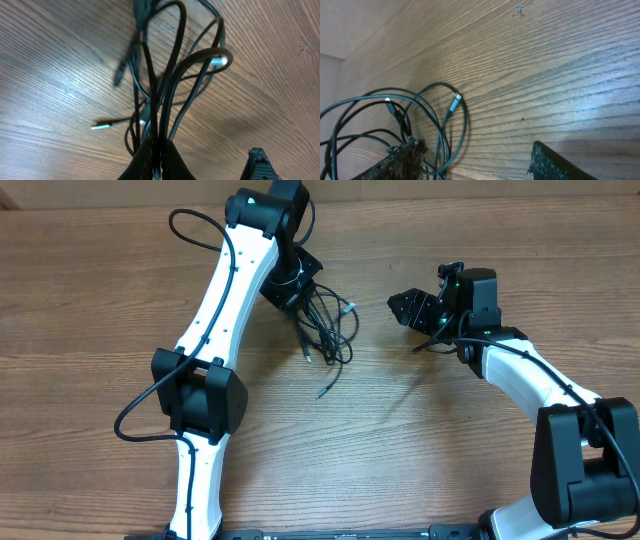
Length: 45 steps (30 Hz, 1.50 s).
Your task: Untangle cables
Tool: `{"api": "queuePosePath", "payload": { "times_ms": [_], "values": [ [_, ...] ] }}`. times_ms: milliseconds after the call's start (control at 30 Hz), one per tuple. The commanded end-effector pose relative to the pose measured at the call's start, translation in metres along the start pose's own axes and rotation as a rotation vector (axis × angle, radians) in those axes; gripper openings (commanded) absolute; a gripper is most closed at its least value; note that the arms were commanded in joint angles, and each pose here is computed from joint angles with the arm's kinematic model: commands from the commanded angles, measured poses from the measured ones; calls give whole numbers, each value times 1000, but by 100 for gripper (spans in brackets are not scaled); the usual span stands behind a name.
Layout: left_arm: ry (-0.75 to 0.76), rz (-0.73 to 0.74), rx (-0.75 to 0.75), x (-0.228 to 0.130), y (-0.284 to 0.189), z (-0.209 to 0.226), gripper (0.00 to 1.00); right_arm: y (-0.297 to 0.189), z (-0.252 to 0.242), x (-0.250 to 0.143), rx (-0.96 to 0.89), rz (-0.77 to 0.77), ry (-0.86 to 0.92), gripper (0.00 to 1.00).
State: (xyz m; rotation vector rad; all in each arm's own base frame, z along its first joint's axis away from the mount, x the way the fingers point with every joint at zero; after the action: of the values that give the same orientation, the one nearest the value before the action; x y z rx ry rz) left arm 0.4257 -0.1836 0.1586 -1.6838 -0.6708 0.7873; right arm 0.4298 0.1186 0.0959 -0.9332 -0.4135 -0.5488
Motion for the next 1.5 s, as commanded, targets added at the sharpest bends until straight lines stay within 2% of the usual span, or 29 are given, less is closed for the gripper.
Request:
{"api": "queuePosePath", "payload": {
  "times_ms": [0, 333, 367, 533, 667, 867, 1000, 1100, 1167, 1233, 1367, 1467],
  "values": [
    [35, -39, -34, -1, -17, -3, 5, -1, 2, 2, 6, -2, -8, 68],
    [34, -52, -26, 1, -17, -2, 6, -1, 1, 0, 2, 7, -4, 69],
    [34, -52, -26, 1, -17, -2, 11, -1, 1, 0, 2, 7, -4, 68],
    [33, -77, -17, 5, -18, 0, 18, -1, 1, 0, 2, 6, -5, 68],
    [33, -94, -12, 7, -18, 0, 32, -1, 1, 0, 2, 6, -5, 69],
    [32, -121, -1, 12, -18, 2, 43, -1, 1, 0, 2, 6, -5, 69],
    [26, -178, 50, 20, -20, 13, 42, -1, 1, 0, 2, 6, -5, 69],
    [-17, -206, 102, 23, -21, 25, 32, -1, 1, 0, 2, 6, -5, 69],
    [-93, -228, 145, 25, -23, 36, 29, -1, 1, 0, 2, 6, -5, 69],
    [-140, -238, 157, 25, -24, 40, 34, -1, 1, 0, 2, 6, -5, 69],
    [-136, -233, 141, 23, -22, 36, 56, -1, 1, 0, 2, 6, -5, 69],
    [-133, -235, 134, 23, -22, 33, 63, -1, 1, 0, 2, 6, -5, 69]
  ]
}}
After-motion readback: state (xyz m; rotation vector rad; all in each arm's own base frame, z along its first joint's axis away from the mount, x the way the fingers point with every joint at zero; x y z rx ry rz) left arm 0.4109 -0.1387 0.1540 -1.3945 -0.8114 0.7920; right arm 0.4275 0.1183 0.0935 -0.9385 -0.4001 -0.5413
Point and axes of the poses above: each gripper's point midway between its finger pads, its own y axis out along the fingers, its own z axis along the line the jaws close on, x = y × z, the point moved 1 cm from there along -y, back along the fingers, and after that the axes turned 8 degrees about -y, right-handed, at the moved point
